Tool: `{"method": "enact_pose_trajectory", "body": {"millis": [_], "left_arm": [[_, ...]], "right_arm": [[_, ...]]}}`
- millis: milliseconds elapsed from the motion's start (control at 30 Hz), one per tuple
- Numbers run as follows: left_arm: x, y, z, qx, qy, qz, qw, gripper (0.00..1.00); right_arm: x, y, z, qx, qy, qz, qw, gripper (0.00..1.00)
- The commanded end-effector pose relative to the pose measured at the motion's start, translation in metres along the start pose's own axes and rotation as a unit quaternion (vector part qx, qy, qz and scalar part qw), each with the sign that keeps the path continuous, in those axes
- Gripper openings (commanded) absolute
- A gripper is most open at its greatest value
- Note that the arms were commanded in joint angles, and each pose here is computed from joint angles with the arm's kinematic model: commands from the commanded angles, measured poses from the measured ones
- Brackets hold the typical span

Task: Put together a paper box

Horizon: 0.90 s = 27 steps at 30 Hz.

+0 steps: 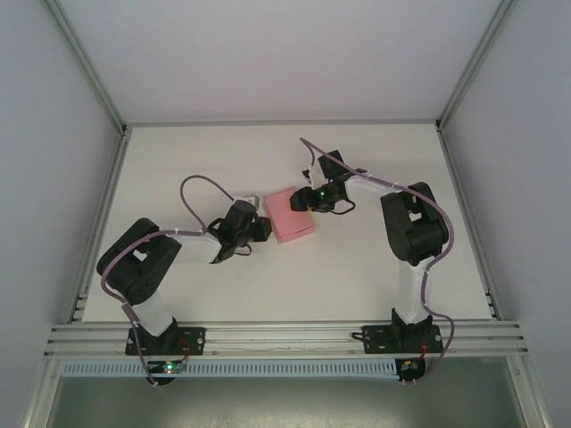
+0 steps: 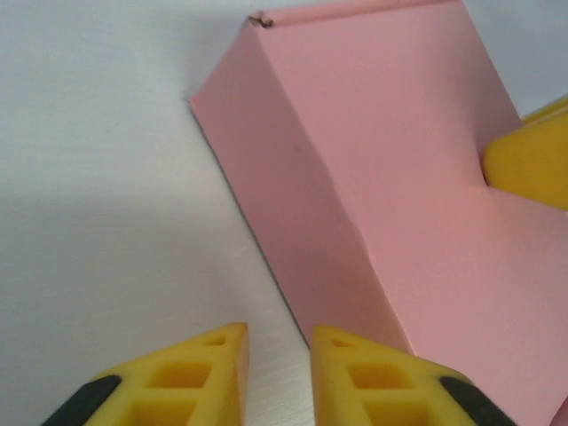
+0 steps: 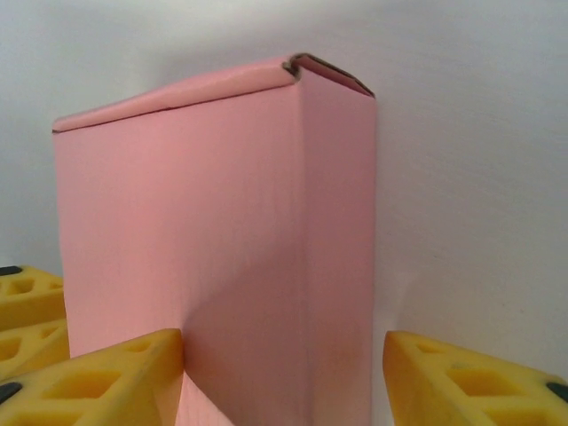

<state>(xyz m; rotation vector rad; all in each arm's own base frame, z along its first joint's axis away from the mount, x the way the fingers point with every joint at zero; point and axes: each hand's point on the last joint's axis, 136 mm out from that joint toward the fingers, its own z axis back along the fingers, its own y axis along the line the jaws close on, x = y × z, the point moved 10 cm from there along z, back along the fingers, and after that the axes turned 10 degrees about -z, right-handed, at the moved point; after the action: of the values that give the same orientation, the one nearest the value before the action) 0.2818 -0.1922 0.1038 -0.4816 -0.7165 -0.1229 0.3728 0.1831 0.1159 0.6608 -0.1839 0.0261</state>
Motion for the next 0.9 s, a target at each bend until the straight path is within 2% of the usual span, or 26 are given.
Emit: {"method": "enact_pose_trajectory", "body": {"millis": [0, 67, 200, 233, 267, 300, 333, 400, 433, 533, 600, 667, 733, 800, 867], "left_arm": [[-0.005, 0.011, 0.010, 0.047, 0.009, 0.005, 0.999, 0.30], [-0.004, 0.012, 0.017, 0.057, 0.003, 0.004, 0.998, 0.32], [0.008, 0.008, 0.038, 0.072, -0.017, -0.011, 0.997, 0.45], [0.014, 0.006, 0.046, 0.082, -0.025, -0.017, 0.996, 0.55], [0.020, 0.005, 0.055, 0.096, -0.030, -0.023, 0.995, 0.60], [0.027, 0.004, 0.063, 0.113, -0.037, -0.030, 0.992, 0.61], [0.034, 0.003, 0.072, 0.134, -0.042, -0.038, 0.989, 0.64], [0.046, 0.000, 0.086, 0.153, -0.052, -0.056, 0.985, 0.84], [0.049, 0.000, 0.091, 0.160, -0.055, -0.054, 0.984, 0.87], [0.049, -0.008, 0.088, 0.100, -0.036, -0.053, 0.993, 0.80], [0.036, -0.016, 0.073, 0.015, -0.003, -0.052, 0.999, 0.77], [0.022, -0.022, 0.055, -0.065, 0.033, -0.045, 0.996, 0.60], [0.012, -0.026, 0.040, -0.123, 0.061, -0.038, 0.990, 0.48], [0.006, -0.030, 0.029, -0.162, 0.079, -0.039, 0.983, 0.42], [0.005, -0.033, 0.024, -0.174, 0.082, -0.050, 0.980, 0.33]], "right_arm": [[-0.008, -0.020, 0.006, -0.075, 0.017, -0.040, 0.996, 0.64], [-0.002, -0.019, 0.015, -0.075, -0.001, -0.038, 0.996, 0.69], [0.011, -0.016, 0.037, -0.057, -0.047, -0.039, 0.997, 0.80], [0.015, -0.013, 0.043, -0.051, -0.058, -0.035, 0.996, 0.82], [0.018, -0.010, 0.050, -0.046, -0.067, -0.028, 0.996, 0.89], [0.020, -0.007, 0.056, -0.044, -0.076, -0.023, 0.996, 0.98], [0.024, -0.003, 0.062, -0.043, -0.087, -0.016, 0.995, 0.98], [0.028, 0.001, 0.070, -0.042, -0.100, -0.005, 0.994, 0.98], [0.029, 0.001, 0.072, -0.045, -0.105, -0.006, 0.993, 0.98], [0.026, -0.004, 0.067, -0.041, -0.096, -0.016, 0.994, 0.98], [0.015, -0.008, 0.059, -0.011, -0.078, -0.017, 0.997, 0.98], [0.005, -0.009, 0.051, 0.030, -0.055, -0.017, 0.998, 0.98], [-0.002, -0.012, 0.043, 0.052, -0.035, -0.030, 0.998, 0.98], [-0.009, -0.016, 0.036, 0.039, -0.015, -0.034, 0.999, 0.96], [-0.013, -0.019, 0.030, 0.018, -0.005, -0.030, 0.999, 0.94]]}}
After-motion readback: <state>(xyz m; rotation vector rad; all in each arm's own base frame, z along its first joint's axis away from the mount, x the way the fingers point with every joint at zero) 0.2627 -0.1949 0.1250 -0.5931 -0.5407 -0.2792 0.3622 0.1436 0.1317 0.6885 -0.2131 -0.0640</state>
